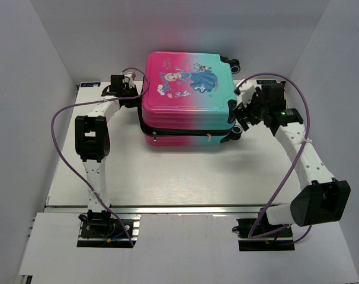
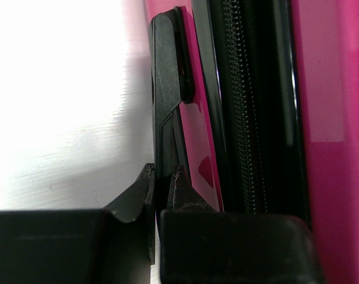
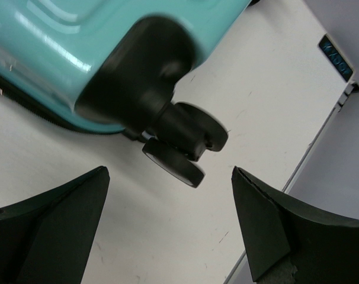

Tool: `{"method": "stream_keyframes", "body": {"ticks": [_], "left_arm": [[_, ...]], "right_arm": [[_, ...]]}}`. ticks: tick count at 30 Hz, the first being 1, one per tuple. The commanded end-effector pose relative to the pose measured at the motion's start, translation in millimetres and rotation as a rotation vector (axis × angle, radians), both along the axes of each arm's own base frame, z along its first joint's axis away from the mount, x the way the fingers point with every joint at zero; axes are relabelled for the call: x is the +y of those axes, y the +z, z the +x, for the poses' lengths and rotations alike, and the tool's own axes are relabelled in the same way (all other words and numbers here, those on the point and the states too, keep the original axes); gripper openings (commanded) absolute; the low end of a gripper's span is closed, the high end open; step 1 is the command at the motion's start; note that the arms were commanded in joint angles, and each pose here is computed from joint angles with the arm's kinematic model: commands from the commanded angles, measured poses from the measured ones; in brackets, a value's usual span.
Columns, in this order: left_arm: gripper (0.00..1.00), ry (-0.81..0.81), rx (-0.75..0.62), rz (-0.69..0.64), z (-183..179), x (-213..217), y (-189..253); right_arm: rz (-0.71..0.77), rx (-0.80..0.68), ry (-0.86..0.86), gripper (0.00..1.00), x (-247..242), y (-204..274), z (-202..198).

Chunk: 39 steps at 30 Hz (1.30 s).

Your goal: Pack the luggage

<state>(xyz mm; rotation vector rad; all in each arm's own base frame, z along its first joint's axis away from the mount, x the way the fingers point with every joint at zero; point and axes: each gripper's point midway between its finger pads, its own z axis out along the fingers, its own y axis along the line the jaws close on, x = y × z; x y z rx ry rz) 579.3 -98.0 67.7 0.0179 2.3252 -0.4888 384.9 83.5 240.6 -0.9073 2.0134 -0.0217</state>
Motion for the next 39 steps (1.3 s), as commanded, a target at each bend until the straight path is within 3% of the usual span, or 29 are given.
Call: {"method": "stream_keyframes", "body": {"ticks": [1,12,20,22,23,25,26,33,35,39], "left_arm": [[0.0,-0.054,0.14,0.054,-26,14,-49],[0.0,-0.115,0.121,0.014,-28,4,-53],[0.0,-0.204,0.067,-0.075,-29,-11,-53],[0.0,-0.211,0.051,-0.118,-27,-13,-49],[0.0,-0.216,0.051,-0.132,-28,-15,-51],[0.0,-0.219,0.04,-0.173,-28,-16,-47],[0.0,-0.225,0.037,-0.189,-29,-19,-46],[0.0,-0.262,-0.024,-0.338,-30,-30,-28],[0.0,-0.281,-0.017,-0.371,-34,-35,-28],[0.0,-0.296,-0.025,-0.408,-36,-39,-26]], "right_arm": [[-0.059,0.015,0.099,0.89,-4,-6,-19],[-0.111,0.01,0.067,0.89,-10,-39,30],[-0.136,-0.156,-0.015,0.87,-23,-38,72],[-0.097,-0.204,0.002,0.79,-15,-32,77],[-0.079,-0.222,0.011,0.61,-11,-29,79],[-0.052,-0.265,0.002,0.37,-8,-18,82],[-0.043,-0.277,-0.014,0.0,-9,-11,82],[0.166,-0.619,-0.178,0.0,-18,92,68],[0.242,-0.785,-0.159,0.0,-13,133,59],[0.376,-0.919,-0.084,0.0,10,174,40]]}}
